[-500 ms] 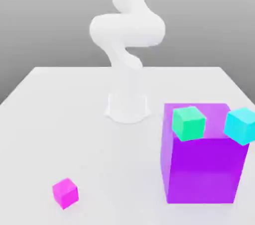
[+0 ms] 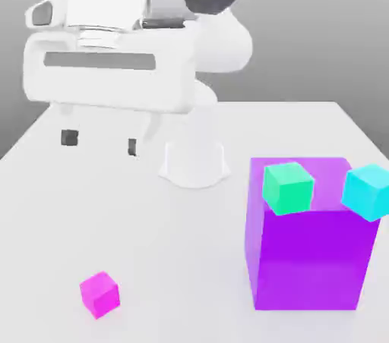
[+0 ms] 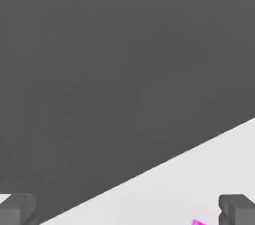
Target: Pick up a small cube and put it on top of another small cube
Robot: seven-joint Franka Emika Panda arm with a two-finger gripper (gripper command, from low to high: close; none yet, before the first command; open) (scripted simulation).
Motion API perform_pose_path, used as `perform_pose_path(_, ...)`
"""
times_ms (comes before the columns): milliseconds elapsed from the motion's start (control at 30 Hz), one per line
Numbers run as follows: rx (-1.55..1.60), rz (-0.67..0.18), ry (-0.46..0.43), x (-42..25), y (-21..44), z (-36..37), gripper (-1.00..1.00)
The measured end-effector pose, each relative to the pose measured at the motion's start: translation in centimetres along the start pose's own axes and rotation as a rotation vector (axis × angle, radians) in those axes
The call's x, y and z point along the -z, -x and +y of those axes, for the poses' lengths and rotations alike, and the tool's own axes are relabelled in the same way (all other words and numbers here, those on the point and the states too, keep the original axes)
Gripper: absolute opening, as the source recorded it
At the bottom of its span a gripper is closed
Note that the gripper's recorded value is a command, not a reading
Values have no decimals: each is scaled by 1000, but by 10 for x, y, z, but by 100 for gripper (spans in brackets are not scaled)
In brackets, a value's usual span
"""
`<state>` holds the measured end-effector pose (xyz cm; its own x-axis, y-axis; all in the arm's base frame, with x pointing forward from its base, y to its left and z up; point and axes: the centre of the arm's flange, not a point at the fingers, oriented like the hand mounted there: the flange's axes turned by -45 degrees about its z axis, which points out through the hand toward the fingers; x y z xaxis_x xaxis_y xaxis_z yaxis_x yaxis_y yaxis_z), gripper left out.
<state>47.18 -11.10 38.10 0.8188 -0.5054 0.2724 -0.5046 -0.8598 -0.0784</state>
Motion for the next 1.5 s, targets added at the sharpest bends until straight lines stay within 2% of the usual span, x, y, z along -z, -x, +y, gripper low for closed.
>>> perform_pose_path(300, -266, -238, 108, -157, 61, 74, 0)
perform_pose_path(467, -292, -262, 119, -217, 83, 84, 0)
perform_pose_path(500, -292, -262, 120, -228, 87, 86, -100)
perform_pose_path(700, -292, -261, 119, -233, 88, 86, -100)
perform_pose_path(933, -262, -264, 113, -172, 70, 71, -100)
perform_pose_path(1067, 19, -279, 61, -125, 59, -24, -100)
perform_pose_path(1200, 362, -292, 5, -64, 84, -138, -100)
perform_pose_path(1367, 747, -298, -49, 28, 141, -240, -100)
perform_pose_path(1467, 959, -296, -71, 86, 184, -281, -100)
perform_pose_path(1500, 993, -296, -73, 86, 194, -286, -100)
